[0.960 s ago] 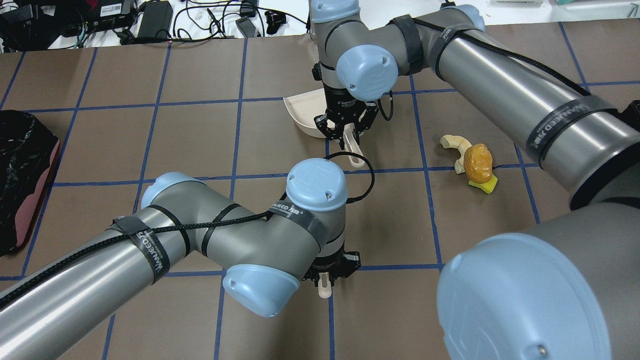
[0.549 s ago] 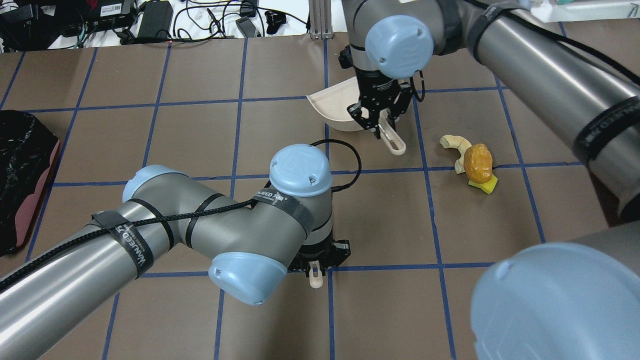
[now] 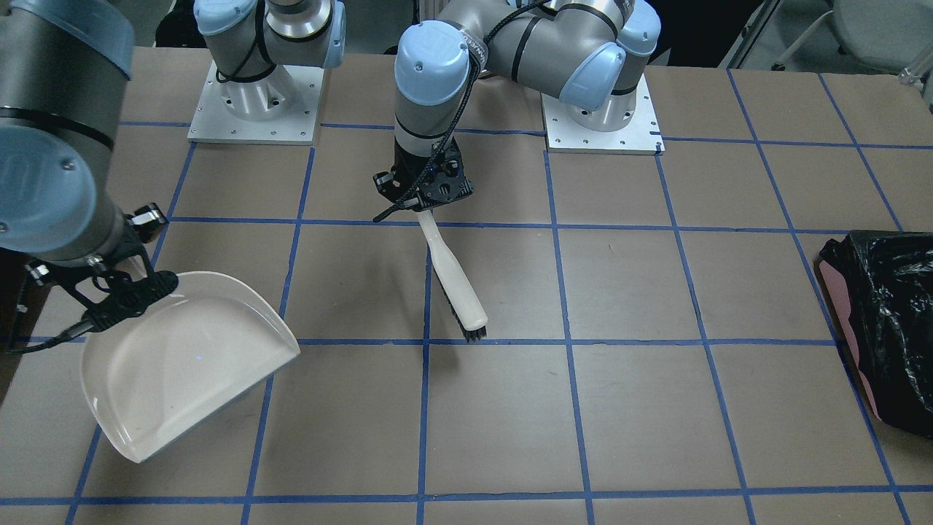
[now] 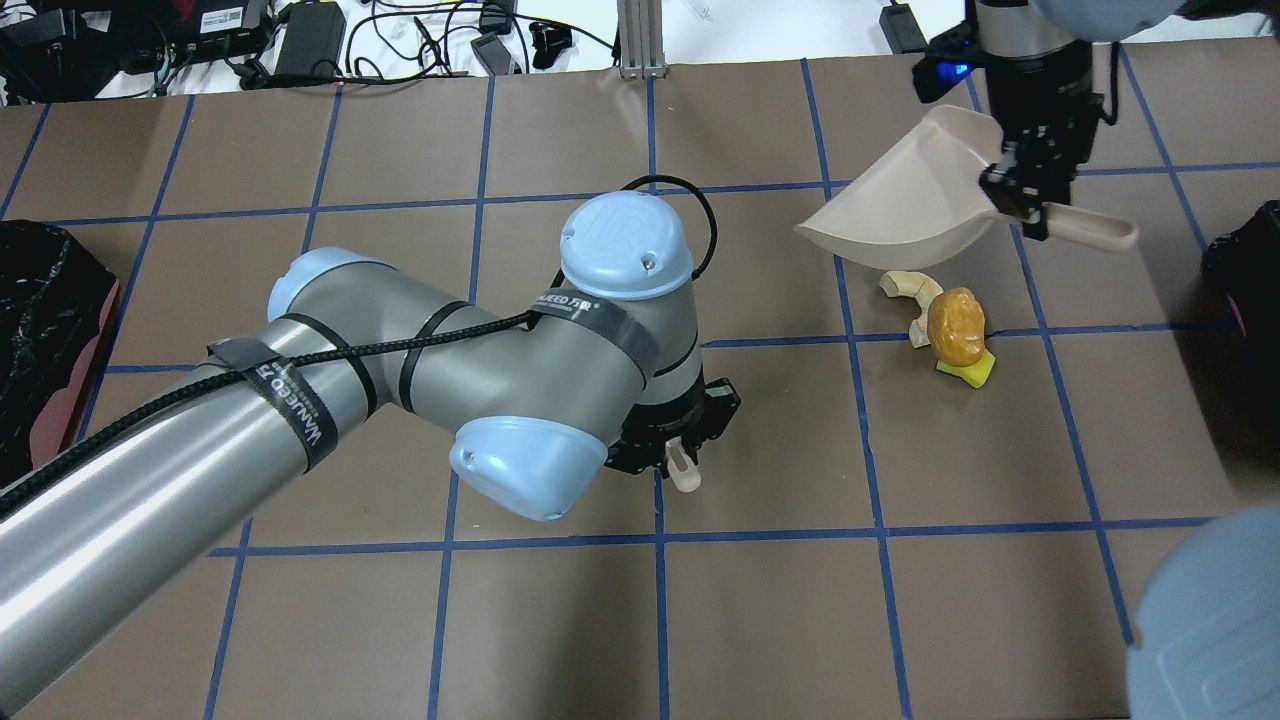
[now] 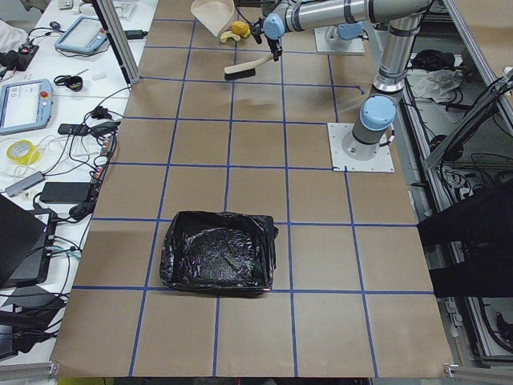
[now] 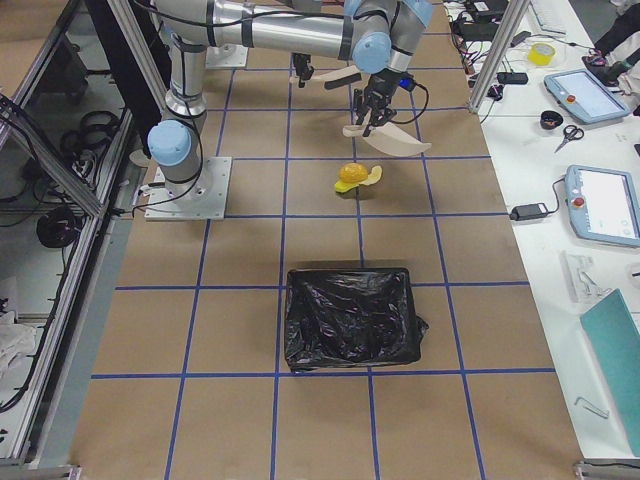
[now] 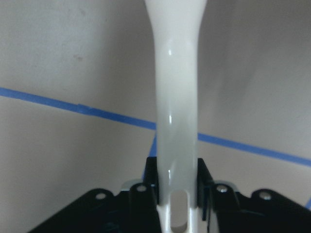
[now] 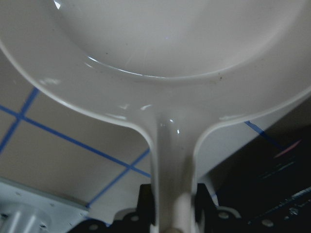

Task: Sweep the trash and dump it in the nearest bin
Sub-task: 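Lower the dustpan beside the trash with the right gripper while the left brings the brush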

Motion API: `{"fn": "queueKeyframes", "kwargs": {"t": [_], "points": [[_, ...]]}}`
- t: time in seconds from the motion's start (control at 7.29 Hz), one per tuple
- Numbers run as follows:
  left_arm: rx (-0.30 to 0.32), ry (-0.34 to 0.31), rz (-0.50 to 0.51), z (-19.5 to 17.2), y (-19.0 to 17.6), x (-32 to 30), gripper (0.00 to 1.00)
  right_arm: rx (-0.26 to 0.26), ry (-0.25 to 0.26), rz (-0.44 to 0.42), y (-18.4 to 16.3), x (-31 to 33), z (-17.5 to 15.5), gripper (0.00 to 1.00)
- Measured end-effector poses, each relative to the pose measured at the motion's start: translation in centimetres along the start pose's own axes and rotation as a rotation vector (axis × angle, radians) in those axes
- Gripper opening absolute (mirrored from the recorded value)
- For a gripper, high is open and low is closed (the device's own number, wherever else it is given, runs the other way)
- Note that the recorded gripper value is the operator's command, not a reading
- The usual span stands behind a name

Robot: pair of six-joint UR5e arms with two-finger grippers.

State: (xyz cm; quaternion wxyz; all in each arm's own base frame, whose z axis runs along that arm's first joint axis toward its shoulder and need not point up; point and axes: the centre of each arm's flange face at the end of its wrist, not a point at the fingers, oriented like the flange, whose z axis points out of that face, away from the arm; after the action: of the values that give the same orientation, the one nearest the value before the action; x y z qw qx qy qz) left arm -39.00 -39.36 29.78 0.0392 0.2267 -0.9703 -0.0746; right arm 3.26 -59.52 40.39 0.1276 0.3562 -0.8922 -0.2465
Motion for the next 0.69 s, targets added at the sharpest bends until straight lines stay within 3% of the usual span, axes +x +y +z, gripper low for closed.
{"fn": "queueKeyframes", "kwargs": {"t": [0.27, 0.55, 0.69], "points": [[0.017, 0.066, -0.083, 1.2, 0.6, 3.1, 0.0, -0.111, 0.015, -0.143, 5.2, 4.8, 4.4, 0.0], [0.003, 0.119, -0.122, 2.4, 1.5, 6.6, 0.0, -0.093, 0.049, -0.331, 8.8, 9.9, 9.9, 0.0], [-0.005, 0.127, -0.124, 3.0, 2.1, 8.2, 0.0, -0.073, 0.115, -0.44, 9.6, 11.5, 12.3, 0.0]]}}
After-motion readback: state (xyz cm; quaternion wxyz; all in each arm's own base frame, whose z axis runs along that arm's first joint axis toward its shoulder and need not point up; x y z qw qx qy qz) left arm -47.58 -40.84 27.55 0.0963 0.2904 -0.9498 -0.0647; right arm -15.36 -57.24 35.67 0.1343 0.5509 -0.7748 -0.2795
